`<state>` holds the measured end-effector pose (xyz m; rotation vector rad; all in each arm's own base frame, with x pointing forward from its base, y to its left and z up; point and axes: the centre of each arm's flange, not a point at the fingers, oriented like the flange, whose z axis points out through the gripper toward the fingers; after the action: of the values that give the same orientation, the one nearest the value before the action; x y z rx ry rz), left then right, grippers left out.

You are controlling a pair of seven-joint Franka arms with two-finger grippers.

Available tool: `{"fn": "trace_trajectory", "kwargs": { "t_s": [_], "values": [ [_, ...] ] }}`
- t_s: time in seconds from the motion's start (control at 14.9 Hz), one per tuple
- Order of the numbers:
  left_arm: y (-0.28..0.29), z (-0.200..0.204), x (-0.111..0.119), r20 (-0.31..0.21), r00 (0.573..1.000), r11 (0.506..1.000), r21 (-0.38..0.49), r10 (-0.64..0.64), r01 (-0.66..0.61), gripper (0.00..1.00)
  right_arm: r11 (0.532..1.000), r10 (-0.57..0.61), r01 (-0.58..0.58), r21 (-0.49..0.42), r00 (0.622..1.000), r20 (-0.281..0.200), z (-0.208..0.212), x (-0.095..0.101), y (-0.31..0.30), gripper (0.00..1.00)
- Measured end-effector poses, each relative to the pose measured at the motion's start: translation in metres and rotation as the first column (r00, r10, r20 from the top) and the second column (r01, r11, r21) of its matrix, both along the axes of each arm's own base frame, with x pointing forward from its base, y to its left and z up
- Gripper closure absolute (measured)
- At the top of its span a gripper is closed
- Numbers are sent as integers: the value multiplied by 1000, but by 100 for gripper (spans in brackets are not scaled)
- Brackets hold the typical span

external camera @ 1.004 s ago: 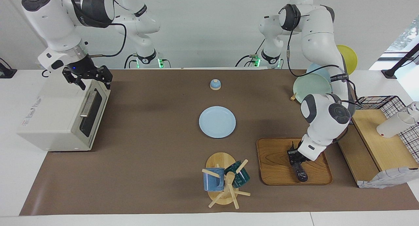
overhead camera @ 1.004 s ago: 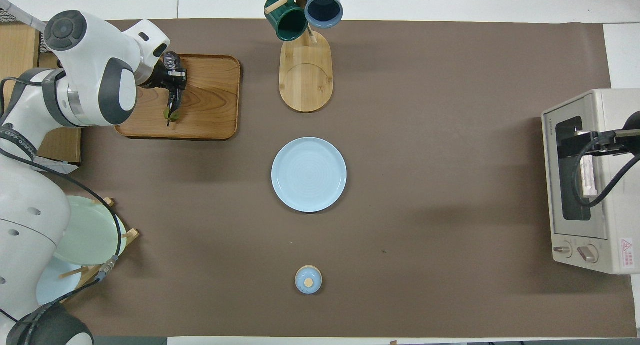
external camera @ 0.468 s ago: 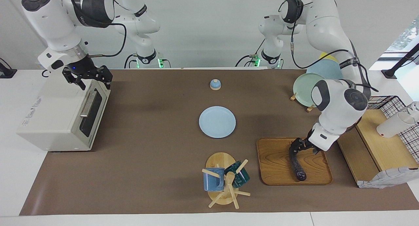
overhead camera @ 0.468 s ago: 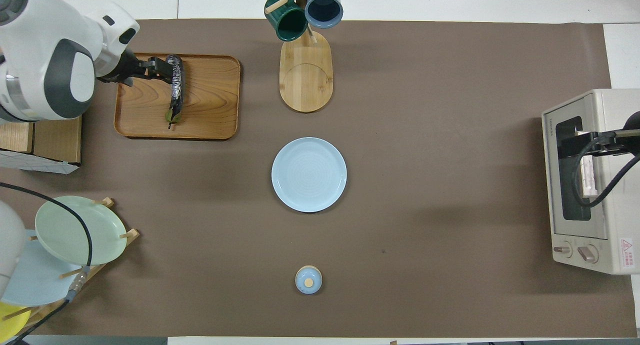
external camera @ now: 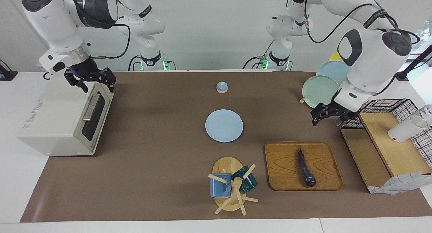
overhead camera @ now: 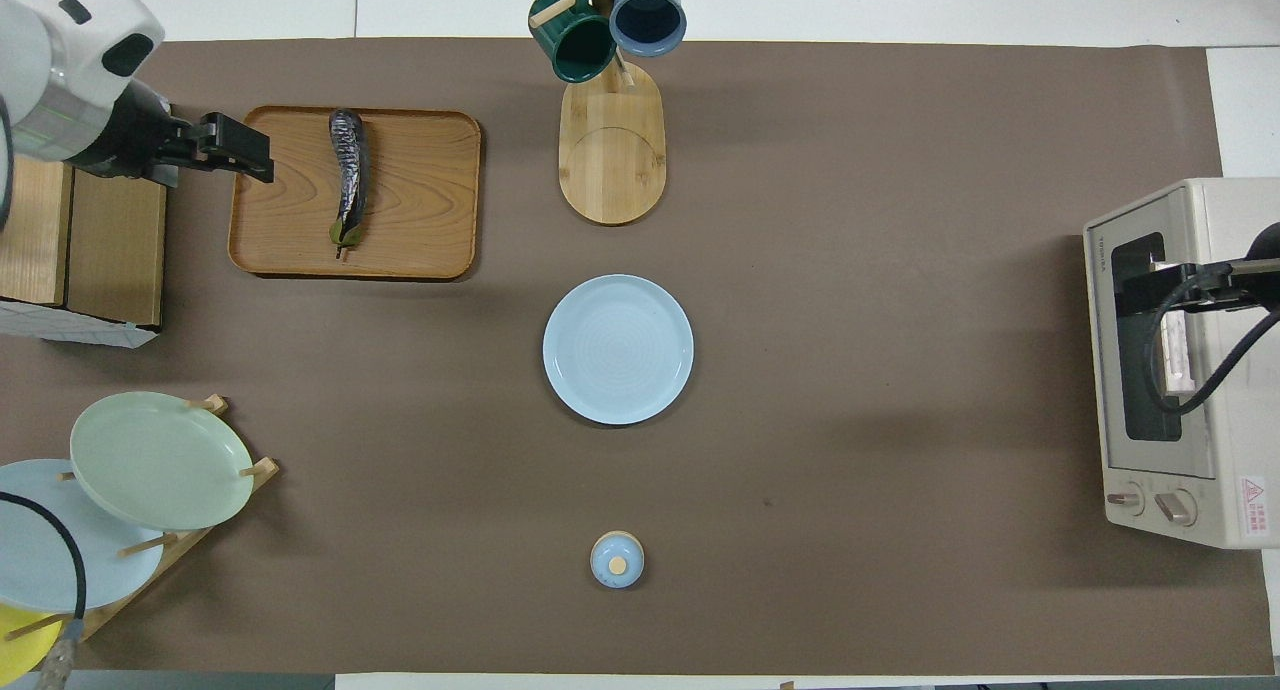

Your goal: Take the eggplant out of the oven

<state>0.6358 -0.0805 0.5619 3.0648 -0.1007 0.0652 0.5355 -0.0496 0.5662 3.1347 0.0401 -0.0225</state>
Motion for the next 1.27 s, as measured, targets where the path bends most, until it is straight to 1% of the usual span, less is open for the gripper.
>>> {"fn": "trace_trajectory", "kwargs": {
  "t_s": [0.13, 0.27, 0.4, 0.6, 0.8, 1.0, 1.27],
  "values": [
    [3, 26, -22, -29, 1000, 1000, 5, -2, 2, 0, 1000, 1, -1, 0, 1000, 0, 0, 0, 1, 0],
    [5, 40, -43, -63, 998, 1000, 11, -5, 6, 0, 1000, 1, -1, 0, 1000, 0, 0, 0, 0, 0],
    [6, 43, -60, -89, 996, 1000, 16, -6, 8, 0, 1000, -2, 2, 0, 1000, 0, 0, 0, -1, 0],
    [7, 28, -83, -136, 991, 1000, 23, -7, 10, 0, 1000, -8, 8, 0, 1000, 0, 0, 0, -4, 0],
    [4, 20, -92, -155, 988, 999, 26, -15, 19, 0, 1000, -9, 9, 0, 1000, 0, 0, 0, -5, 0],
    [-7, 20, -94, -156, 987, 999, 27, -34, 39, 0, 1000, -14, 14, 0, 1000, 6, 3, 0, -7, 0],
    [-10, 20, -95, -152, 987, 997, 56, -44, 53, 0, 1000, -18, 18, -1, 1000, 20, 10, 1, -10, 0]
  ]
}}
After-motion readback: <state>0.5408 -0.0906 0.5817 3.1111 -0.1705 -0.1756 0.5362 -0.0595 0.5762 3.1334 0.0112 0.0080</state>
